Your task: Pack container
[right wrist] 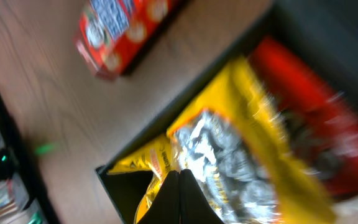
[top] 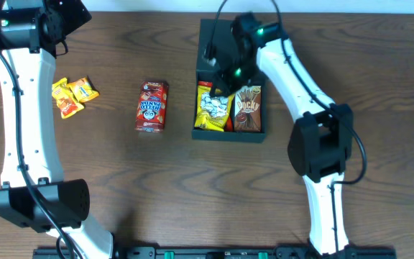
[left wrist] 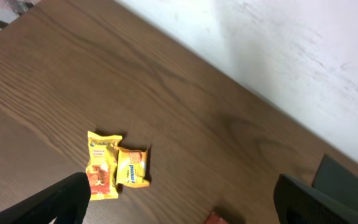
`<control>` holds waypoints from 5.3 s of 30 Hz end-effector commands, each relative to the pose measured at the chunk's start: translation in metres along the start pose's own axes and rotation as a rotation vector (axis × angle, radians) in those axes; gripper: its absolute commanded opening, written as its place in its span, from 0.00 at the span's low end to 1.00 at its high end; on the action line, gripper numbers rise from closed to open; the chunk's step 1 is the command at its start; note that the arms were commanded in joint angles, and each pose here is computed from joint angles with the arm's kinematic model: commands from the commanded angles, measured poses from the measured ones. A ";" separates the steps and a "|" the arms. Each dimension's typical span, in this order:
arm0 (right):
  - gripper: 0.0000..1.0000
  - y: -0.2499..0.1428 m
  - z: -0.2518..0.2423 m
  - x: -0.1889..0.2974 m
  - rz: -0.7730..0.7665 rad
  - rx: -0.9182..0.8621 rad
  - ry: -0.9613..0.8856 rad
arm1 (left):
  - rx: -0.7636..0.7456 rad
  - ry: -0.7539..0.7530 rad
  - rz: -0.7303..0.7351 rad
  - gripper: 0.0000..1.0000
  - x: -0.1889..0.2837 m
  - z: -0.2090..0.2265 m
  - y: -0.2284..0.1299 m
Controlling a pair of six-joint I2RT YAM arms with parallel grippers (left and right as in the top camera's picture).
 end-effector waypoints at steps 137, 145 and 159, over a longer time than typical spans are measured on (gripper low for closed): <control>0.01 -0.048 -0.061 0.054 0.019 -0.181 -0.024 | -0.219 -0.024 0.225 0.95 -0.080 -0.023 -0.041; 0.01 -0.078 -0.063 0.029 0.144 -0.231 -0.031 | -0.196 -0.014 0.330 0.95 -0.116 -0.005 -0.060; 0.01 -0.065 -0.058 0.038 0.098 -0.209 -0.018 | -0.226 -0.004 0.361 0.95 -0.132 -0.004 -0.070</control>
Point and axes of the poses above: each gripper's point midway between its finger pads, its own x axis back along the fingers, its own z axis along the line the jaws close on, y = z × x, the point moved 3 cm from there along x, back along the fingers, and after that the axes turned 2 degrees about -x, right-handed, at the moved point
